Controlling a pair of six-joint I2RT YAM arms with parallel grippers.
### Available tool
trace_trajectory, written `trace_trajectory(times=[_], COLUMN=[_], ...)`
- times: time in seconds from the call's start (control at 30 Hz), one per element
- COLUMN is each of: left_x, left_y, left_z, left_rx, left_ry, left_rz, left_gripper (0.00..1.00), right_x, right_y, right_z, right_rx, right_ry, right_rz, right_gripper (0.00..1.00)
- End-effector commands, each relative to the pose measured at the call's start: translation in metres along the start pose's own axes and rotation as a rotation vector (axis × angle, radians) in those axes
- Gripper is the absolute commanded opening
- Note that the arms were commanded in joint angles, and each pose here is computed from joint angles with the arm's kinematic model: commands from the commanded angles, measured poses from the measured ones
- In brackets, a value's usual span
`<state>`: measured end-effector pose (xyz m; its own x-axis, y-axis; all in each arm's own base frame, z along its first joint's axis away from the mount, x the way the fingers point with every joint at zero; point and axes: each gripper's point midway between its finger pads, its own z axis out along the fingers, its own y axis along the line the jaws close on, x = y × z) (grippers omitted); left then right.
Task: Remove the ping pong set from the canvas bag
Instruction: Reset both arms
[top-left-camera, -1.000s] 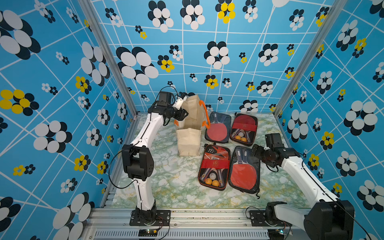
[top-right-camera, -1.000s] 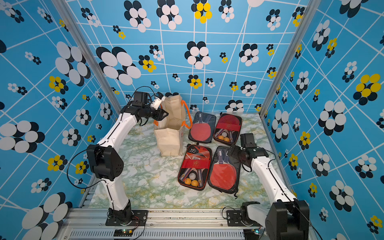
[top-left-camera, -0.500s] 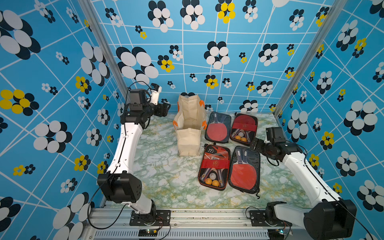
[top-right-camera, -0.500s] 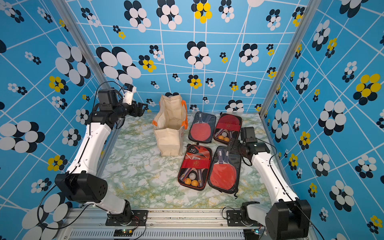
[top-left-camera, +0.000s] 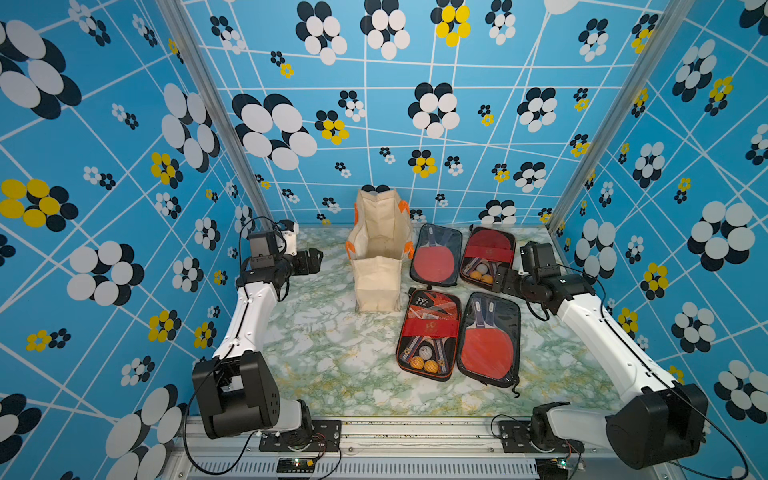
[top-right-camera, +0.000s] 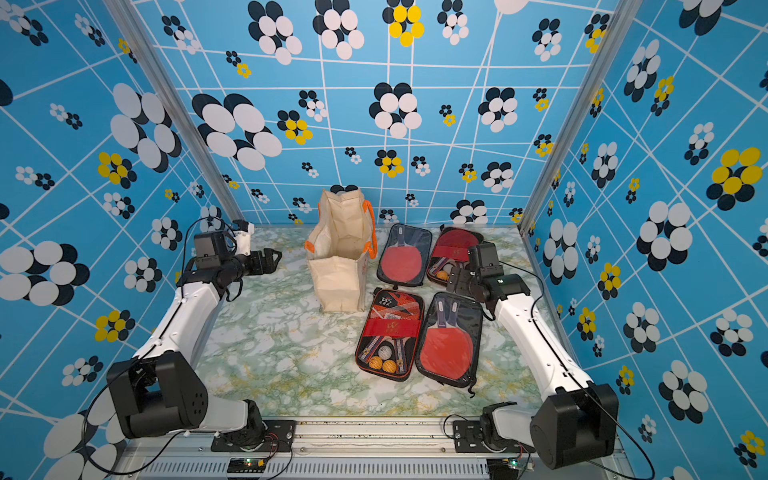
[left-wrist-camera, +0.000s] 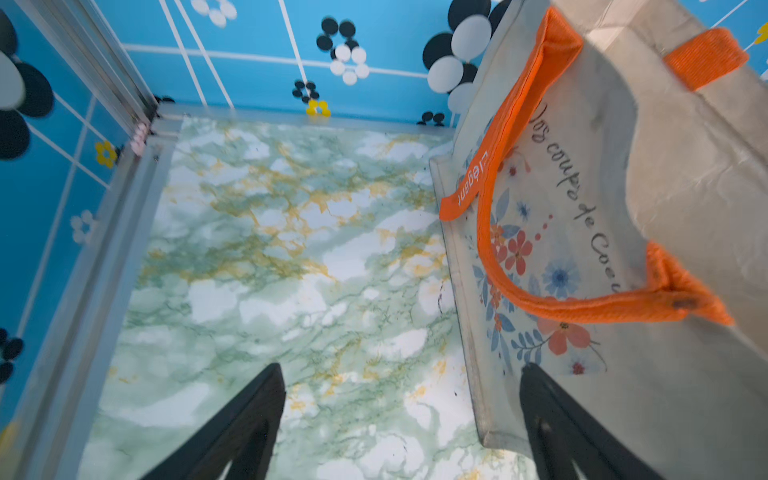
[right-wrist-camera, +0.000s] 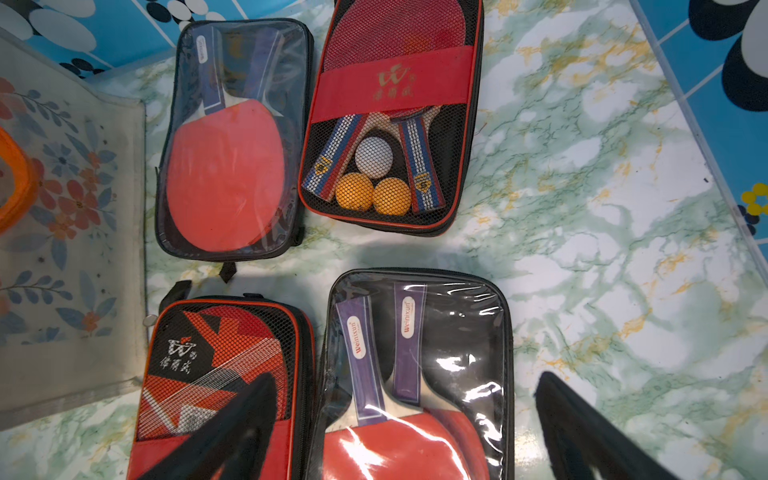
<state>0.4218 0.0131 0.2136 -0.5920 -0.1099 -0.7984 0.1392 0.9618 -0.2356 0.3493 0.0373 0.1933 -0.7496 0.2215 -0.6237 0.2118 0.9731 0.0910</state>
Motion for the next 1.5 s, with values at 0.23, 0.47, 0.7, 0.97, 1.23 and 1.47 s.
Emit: trace_trajectory(times=[0.23, 0.47, 0.7, 0.97, 1.23, 1.47], left_x=[0.048, 0.069, 0.080, 0.094, 0.099, 0.101], left_y=[0.000, -0.011, -0.019, -0.014, -0.017, -0.014], left_z=[0.026, 0.040, 0.054, 0.063, 0.053, 0.045], left_rx=[0.059, 0.081, 0.091, 0.075, 0.076, 0.028], left_ry=[-0.108, -0.146, -0.141, -0.156, -0.228, -0.286], left_rz=[0.003, 0.039, 0.093, 0.100, 0.124, 0.140], left_gripper=[1.00, 0.99, 0.99, 1.00, 0.99, 0.99], right_x=[-0.011, -0.015, -0.003, 0.005, 0.003, 0.006], right_y=[-0.016, -0.026, -0.031, -0.037, -0.032, -0.032], right_z=[0.028, 0.048, 0.076, 0.093, 0.100, 0.098], right_rx=[0.125, 0.196, 0.232, 0.251, 0.202, 0.134], right_ry=[-0.122, -0.224, -0.247, -0.375, -0.478, -0.548], right_rz=[-0.126, -0.171, -0.259, -0.301, -0.300, -0.258], right_gripper=[0.99, 0.99, 0.99, 0.99, 0.99, 0.99])
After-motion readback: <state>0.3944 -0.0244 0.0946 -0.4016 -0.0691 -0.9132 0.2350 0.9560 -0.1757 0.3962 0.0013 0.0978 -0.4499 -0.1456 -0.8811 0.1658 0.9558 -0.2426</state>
